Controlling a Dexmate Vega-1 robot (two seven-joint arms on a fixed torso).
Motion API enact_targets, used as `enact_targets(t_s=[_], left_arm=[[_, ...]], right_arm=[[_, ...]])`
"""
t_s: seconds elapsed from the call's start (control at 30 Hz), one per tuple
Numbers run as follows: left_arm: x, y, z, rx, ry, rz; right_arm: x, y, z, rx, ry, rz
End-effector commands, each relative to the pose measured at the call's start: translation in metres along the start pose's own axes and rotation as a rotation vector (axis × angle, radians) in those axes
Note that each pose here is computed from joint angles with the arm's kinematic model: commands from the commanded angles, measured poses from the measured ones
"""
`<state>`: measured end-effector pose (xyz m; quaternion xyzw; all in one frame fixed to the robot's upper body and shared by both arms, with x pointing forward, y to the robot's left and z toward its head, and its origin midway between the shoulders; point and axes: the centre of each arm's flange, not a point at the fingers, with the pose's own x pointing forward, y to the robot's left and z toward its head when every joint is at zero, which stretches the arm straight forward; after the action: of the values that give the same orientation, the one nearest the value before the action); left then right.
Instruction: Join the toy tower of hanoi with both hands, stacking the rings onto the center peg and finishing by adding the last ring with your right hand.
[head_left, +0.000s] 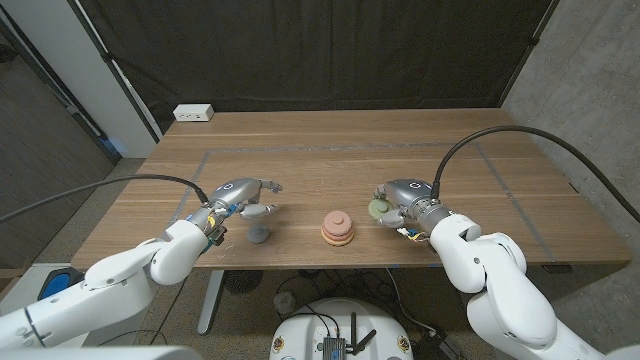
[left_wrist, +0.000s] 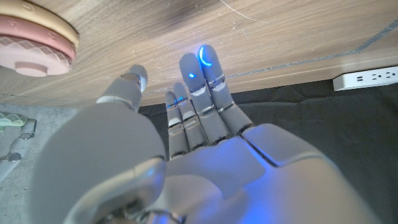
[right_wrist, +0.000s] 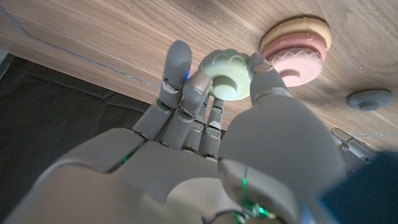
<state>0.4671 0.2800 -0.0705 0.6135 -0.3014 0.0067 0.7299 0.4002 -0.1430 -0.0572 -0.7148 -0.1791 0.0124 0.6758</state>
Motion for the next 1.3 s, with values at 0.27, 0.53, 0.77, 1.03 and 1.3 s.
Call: enact_targets(t_s=[0.27,0.53,0.77,1.03,1.3], left_arm=[[-0.004,-0.001,-0.008,-0.022,0.013,0.028],[-0.003,0.001,-0.007,-0.018,0.01,0.04],[-0.002,0.003,-0.008,-0.017,0.012,0.042],[0.0,0.003,-0.009,-0.023,0.015,0.045],[0.0,0.003,-0.012,-0.027,0.016,0.048]], right_arm=[[0.011,-0.007,0.023,-0.019,-0.088,0.003],[0.019,-0.011,0.03,-0.018,-0.11,0.006],[0.025,-0.012,0.036,-0.018,-0.123,0.016],[0.031,-0.012,0.045,-0.02,-0.143,0.029],[0.034,-0.011,0.055,-0.028,-0.161,0.04]])
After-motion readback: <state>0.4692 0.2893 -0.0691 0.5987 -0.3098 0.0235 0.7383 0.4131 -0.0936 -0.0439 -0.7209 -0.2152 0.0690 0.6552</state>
